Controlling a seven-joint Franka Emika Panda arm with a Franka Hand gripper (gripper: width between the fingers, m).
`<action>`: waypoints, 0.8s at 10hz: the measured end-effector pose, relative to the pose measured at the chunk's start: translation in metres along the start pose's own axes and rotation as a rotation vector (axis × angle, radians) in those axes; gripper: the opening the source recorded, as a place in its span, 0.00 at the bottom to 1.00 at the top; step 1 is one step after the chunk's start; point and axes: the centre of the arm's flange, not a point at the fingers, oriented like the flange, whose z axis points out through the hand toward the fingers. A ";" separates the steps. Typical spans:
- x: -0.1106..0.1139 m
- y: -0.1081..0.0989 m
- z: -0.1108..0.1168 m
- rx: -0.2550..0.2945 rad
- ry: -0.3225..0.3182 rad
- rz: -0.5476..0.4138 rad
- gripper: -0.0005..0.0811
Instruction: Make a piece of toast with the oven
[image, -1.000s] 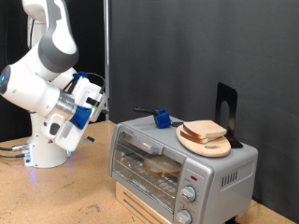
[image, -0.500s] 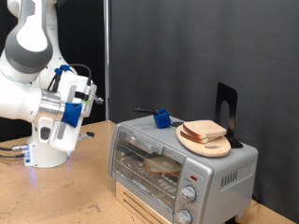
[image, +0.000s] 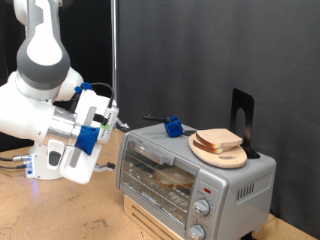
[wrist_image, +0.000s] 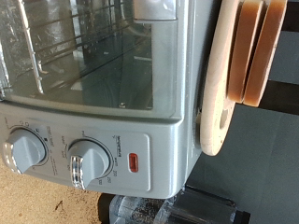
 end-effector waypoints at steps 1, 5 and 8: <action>-0.002 0.001 0.000 -0.009 -0.031 -0.004 1.00; 0.018 -0.012 -0.007 -0.066 -0.244 -0.048 1.00; 0.055 -0.024 0.012 -0.132 -0.190 -0.079 1.00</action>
